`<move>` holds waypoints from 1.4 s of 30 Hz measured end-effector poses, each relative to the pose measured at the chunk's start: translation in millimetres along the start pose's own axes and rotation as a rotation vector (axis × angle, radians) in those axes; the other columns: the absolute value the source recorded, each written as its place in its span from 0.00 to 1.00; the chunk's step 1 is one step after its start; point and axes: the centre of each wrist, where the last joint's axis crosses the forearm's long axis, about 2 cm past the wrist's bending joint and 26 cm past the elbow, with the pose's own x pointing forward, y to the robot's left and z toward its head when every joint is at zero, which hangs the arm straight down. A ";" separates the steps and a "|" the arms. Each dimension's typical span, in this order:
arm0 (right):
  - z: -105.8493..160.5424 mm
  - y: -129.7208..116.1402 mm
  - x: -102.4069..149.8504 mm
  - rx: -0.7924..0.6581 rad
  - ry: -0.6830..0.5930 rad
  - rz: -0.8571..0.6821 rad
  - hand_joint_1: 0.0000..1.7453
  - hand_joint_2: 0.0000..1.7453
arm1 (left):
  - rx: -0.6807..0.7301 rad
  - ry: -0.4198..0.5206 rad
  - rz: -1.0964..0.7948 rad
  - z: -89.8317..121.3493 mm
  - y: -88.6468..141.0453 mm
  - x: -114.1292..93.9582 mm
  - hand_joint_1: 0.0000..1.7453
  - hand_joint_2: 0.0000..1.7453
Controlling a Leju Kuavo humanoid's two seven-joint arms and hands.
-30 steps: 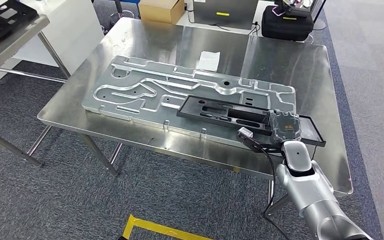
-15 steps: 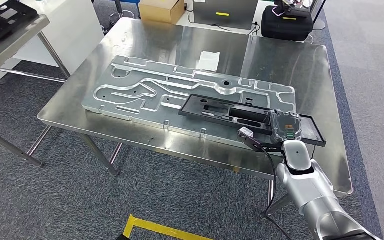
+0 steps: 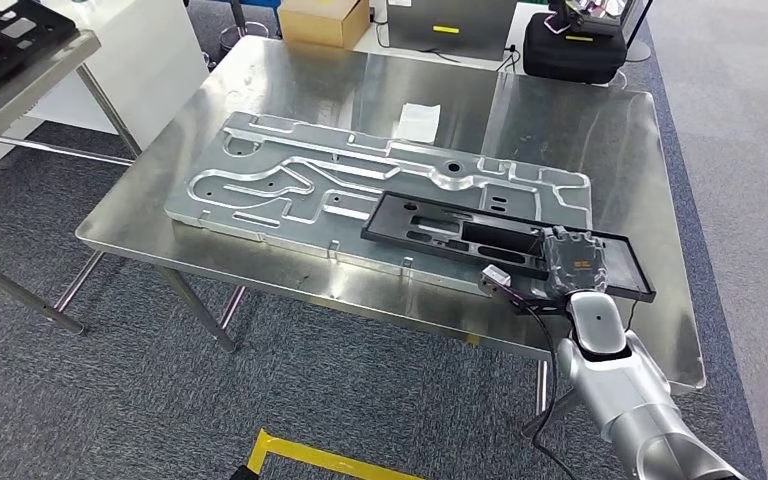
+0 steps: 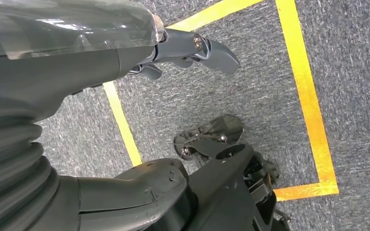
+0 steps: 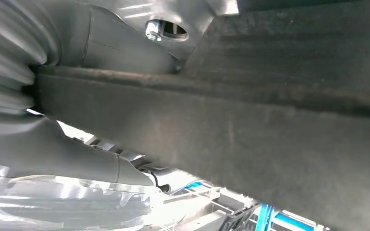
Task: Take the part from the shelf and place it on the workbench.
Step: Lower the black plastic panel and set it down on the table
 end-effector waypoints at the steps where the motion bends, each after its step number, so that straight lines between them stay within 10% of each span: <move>1: 1.0 0.8 -0.5 0.003 -0.001 0.002 0.00 0.00 | 0.003 0.000 -0.003 0.0 0.1 0.0 0.00 1.00; 26: 1.3 -6.8 -27.0 0.000 0.023 -0.032 0.00 0.00 | -0.011 -0.027 -0.004 0.4 -1.5 -0.6 0.00 1.00; 32: -33.7 -64.5 -74.3 -0.089 0.057 -0.111 0.00 0.00 | -0.007 -0.031 0.012 1.9 -2.9 -4.3 0.00 1.00; 42: -80.8 -226.7 -162.0 -0.376 0.088 -0.169 0.00 0.00 | 0.006 -0.040 0.039 5.0 -4.7 -11.5 0.00 1.00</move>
